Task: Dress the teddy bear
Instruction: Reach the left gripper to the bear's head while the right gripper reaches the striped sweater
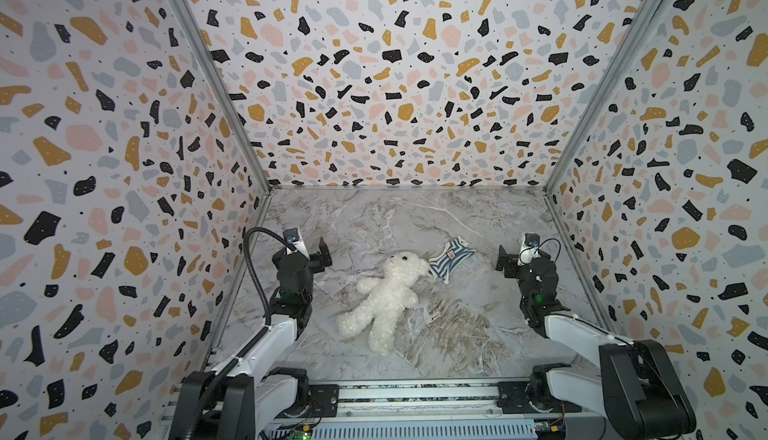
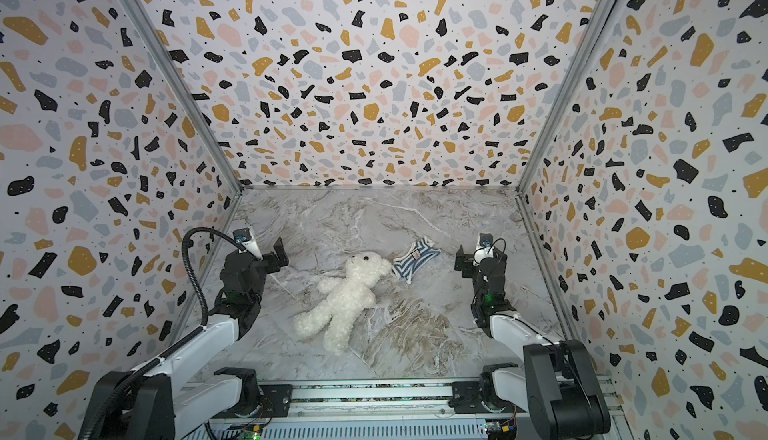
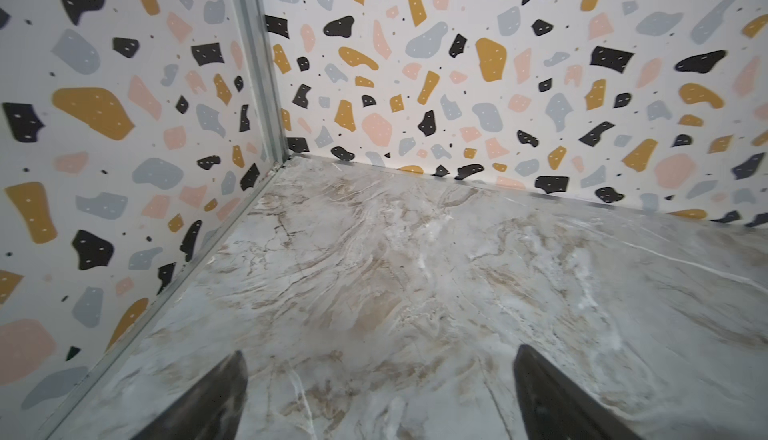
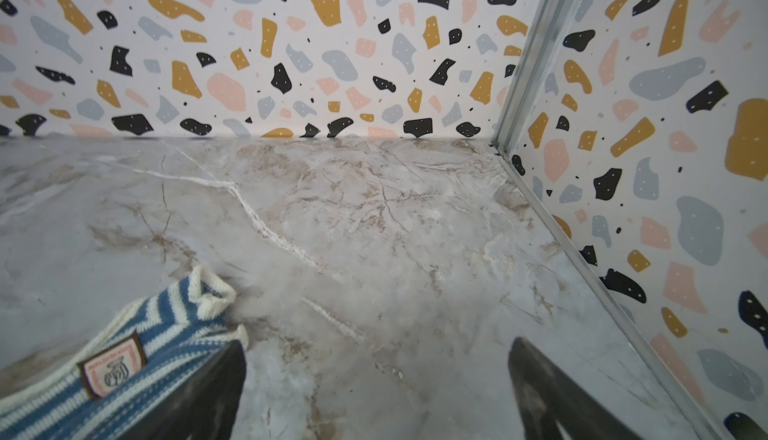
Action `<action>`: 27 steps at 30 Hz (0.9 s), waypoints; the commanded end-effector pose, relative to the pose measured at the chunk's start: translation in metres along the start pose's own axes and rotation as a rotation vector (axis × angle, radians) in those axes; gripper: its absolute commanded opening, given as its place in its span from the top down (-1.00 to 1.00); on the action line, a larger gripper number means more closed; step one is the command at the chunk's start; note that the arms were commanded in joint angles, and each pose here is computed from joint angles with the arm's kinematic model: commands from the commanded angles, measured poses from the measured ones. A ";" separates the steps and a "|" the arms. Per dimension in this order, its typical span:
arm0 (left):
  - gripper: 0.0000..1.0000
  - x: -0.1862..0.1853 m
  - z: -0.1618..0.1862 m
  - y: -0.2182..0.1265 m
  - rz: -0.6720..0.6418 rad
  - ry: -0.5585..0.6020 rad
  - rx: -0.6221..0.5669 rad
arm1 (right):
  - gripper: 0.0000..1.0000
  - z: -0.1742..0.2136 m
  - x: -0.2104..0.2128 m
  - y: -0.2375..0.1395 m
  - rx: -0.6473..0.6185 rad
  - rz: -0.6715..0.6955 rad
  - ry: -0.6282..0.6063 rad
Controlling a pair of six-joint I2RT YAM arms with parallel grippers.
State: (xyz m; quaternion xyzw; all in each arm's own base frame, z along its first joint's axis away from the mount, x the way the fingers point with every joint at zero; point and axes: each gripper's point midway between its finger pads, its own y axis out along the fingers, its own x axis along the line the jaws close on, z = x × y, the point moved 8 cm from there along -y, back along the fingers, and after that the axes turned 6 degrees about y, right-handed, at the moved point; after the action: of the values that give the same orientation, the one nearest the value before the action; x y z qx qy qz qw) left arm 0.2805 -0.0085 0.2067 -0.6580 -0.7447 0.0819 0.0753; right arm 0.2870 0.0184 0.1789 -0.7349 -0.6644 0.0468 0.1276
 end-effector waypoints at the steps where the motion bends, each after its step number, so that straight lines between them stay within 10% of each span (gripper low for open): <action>1: -0.99 -0.010 -0.006 -0.008 0.099 -0.127 0.076 | -0.98 -0.003 -0.001 -0.002 0.139 0.054 0.127; 9: -1.00 -0.019 -0.003 -0.013 0.136 -0.252 0.357 | -0.98 0.004 0.036 0.003 0.367 -0.151 0.159; 27: -1.00 -0.100 0.015 -0.054 0.479 -0.145 0.496 | -0.98 0.029 0.118 0.031 0.654 -0.389 -0.032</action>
State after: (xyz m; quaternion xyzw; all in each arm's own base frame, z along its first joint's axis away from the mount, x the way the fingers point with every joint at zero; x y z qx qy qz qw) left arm 0.2404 -0.1027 0.1960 -0.7532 -0.5501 0.3208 0.1649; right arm 0.3195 0.1295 0.1499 -0.5340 -0.7342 0.2257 0.3532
